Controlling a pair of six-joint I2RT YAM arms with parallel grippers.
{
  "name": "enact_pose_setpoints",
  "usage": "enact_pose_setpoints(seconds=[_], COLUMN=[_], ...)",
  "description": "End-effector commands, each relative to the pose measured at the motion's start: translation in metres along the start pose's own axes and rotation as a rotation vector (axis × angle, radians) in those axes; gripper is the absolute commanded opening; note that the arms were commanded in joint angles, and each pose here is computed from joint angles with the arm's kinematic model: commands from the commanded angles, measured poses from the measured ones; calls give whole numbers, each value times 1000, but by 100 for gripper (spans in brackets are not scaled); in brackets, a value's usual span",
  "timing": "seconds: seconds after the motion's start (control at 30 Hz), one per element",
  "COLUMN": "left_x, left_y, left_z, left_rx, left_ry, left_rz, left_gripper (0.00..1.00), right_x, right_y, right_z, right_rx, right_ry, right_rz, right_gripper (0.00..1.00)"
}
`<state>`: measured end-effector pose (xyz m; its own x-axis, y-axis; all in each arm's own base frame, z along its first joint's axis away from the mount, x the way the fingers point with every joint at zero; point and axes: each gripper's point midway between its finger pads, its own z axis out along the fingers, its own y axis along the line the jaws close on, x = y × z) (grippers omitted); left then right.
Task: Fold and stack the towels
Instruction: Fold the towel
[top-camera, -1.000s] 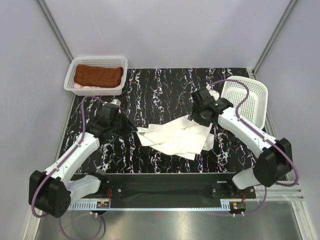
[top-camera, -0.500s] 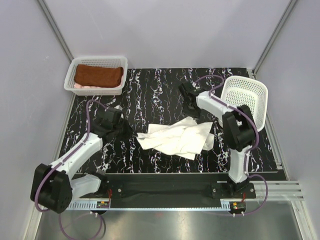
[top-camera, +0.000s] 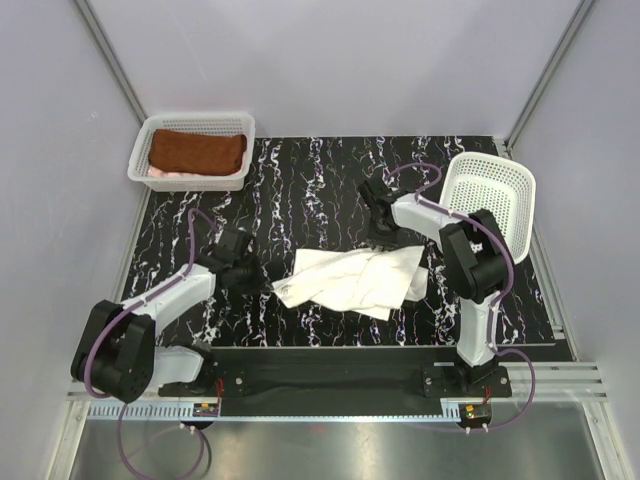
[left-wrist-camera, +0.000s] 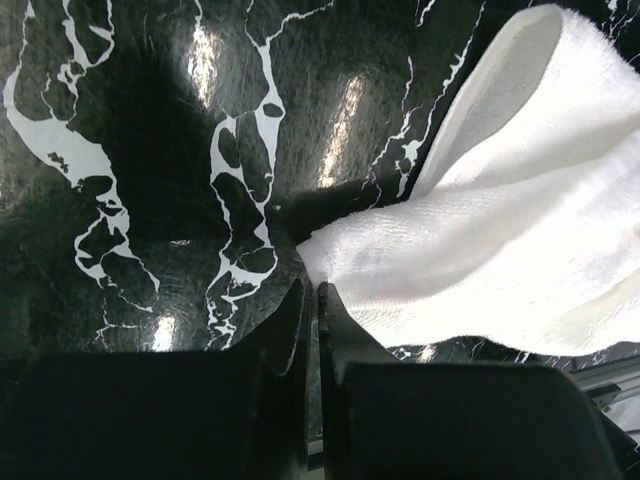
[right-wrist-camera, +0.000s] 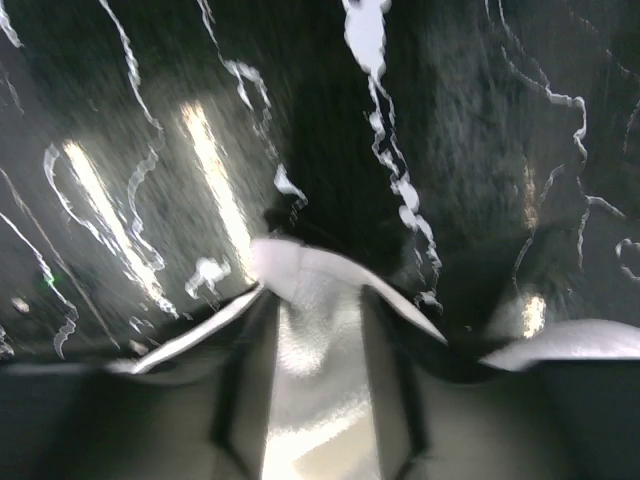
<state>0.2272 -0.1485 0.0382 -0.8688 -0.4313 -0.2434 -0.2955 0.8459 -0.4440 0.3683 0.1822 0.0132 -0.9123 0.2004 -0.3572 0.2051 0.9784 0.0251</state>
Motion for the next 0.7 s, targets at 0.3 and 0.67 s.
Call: enact_pose_setpoints(seconds=[0.3, 0.67], left_x=[-131, -199], left_y=[-97, -222], left_z=[-43, -249], left_rx=[153, 533], left_ry=[-320, -684], left_rz=[116, 282], left_gripper=[0, 0], right_x=[-132, -216], right_y=[9, -26], right_z=[-83, -363], right_rx=[-34, -211], right_ry=[-375, -985], right_rz=[-48, -14], right_gripper=[0, 0])
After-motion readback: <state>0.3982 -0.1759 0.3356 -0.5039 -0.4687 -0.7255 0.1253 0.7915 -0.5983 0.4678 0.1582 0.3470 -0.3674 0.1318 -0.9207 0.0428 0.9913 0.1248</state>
